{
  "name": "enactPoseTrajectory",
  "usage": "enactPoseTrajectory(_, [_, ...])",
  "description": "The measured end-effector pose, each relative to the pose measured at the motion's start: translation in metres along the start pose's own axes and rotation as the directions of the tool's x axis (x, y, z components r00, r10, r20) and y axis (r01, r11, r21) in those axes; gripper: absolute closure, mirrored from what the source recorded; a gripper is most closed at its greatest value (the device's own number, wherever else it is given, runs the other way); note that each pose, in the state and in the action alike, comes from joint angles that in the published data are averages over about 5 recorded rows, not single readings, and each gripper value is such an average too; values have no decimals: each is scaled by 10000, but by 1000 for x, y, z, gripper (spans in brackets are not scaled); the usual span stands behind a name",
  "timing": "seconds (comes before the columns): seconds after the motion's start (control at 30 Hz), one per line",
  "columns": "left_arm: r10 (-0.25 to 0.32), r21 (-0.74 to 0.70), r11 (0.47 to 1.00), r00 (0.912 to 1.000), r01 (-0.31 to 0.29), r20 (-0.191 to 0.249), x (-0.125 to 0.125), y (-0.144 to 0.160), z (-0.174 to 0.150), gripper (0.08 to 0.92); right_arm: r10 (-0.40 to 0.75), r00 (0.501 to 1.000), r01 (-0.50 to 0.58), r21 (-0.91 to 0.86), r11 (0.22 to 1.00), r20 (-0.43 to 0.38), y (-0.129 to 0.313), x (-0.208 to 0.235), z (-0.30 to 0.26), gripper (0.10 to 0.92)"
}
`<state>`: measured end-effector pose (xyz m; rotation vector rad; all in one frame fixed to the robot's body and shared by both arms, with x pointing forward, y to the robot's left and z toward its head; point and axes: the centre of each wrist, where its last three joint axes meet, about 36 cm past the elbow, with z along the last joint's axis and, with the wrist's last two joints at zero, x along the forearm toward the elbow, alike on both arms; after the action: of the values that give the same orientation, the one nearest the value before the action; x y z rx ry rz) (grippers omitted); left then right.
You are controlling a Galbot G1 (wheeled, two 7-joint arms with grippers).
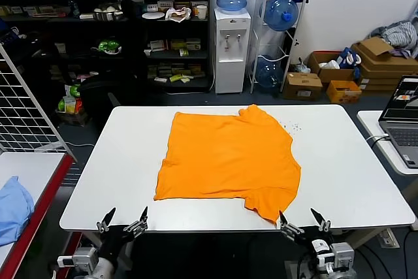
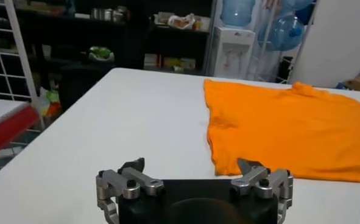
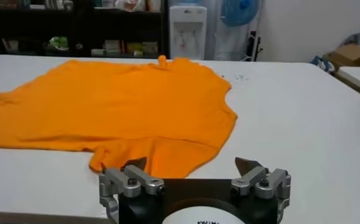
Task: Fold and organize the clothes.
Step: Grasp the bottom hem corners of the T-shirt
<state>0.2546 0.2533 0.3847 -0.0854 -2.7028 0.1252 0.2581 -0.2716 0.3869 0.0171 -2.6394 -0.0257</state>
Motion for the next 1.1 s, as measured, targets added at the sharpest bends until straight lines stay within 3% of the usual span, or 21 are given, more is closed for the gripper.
enactPoseTrajectory(0.37, [258, 150, 9996, 9996, -257, -75, -43, -17, 5, 78, -82, 9993, 70, -328, 9994, -368, 25, -25, 8, 101])
enactPoseTrajectory(0.7, [376, 150, 9992, 9992, -374, -111, -63, -27, 6, 115, -186, 9978, 167, -302, 9994, -640, 44, -31, 15, 121])
enactPoseTrajectory(1.1, [436, 72, 9990, 9983, -433, -395, -73, -36, 14, 446, -192, 9976, 176, -235, 9996, -663, 50, -30, 15, 445])
